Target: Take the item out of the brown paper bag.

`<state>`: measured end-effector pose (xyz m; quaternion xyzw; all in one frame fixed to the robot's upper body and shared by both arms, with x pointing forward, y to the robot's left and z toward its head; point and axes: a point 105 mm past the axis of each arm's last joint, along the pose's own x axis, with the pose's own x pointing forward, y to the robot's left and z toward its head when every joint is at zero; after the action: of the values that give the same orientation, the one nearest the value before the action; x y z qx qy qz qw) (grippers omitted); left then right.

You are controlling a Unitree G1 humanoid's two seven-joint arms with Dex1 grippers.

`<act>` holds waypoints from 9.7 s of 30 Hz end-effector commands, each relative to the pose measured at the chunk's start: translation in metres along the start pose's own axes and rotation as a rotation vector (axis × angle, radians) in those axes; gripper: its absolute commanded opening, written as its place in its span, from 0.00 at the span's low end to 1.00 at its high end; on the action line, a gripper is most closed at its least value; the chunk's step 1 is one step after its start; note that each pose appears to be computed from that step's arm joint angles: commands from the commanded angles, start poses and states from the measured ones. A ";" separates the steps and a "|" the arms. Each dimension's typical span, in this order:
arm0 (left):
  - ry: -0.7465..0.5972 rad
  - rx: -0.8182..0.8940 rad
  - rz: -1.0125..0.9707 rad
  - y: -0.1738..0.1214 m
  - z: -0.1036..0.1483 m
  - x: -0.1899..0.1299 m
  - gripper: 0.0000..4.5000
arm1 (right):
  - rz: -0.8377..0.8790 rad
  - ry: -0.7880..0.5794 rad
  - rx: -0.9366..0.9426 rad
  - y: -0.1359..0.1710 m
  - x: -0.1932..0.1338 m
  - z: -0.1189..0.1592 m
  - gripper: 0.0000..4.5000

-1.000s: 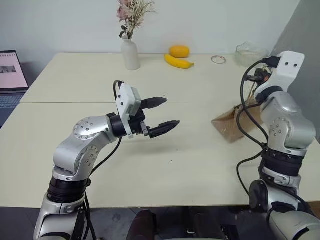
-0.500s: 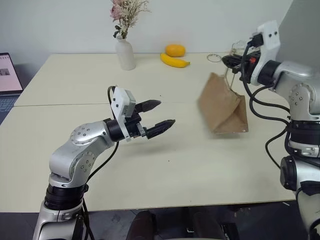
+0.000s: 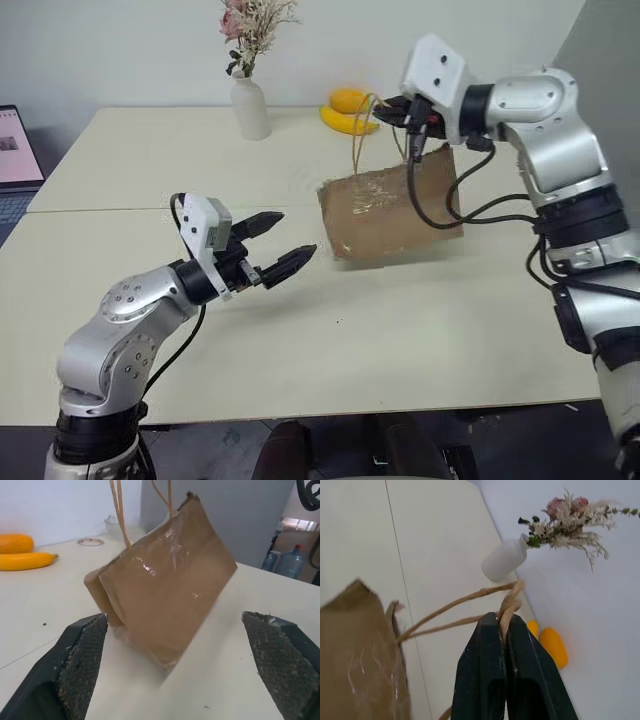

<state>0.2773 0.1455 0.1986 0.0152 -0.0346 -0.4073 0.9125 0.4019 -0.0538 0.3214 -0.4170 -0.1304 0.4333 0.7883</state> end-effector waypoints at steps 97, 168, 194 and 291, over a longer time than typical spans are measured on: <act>0.228 0.430 0.177 0.137 0.024 0.139 0.01 | -0.187 -0.119 0.641 0.145 -0.101 -0.023 1.00; 0.107 0.816 -0.765 -0.064 -0.092 0.074 0.66 | 0.164 0.121 0.607 0.229 -0.146 -0.041 1.00; -0.045 0.435 -0.507 -0.052 -0.004 0.113 0.00 | 0.392 0.050 0.465 0.266 -0.079 -0.035 1.00; -0.192 0.098 -0.393 -0.011 0.118 0.115 0.00 | 0.073 0.045 0.234 0.182 -0.013 0.014 0.89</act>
<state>0.3439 0.0551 0.3047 0.0134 -0.1088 -0.5675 0.8160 0.2782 -0.0068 0.1850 -0.3215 -0.0282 0.4851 0.8127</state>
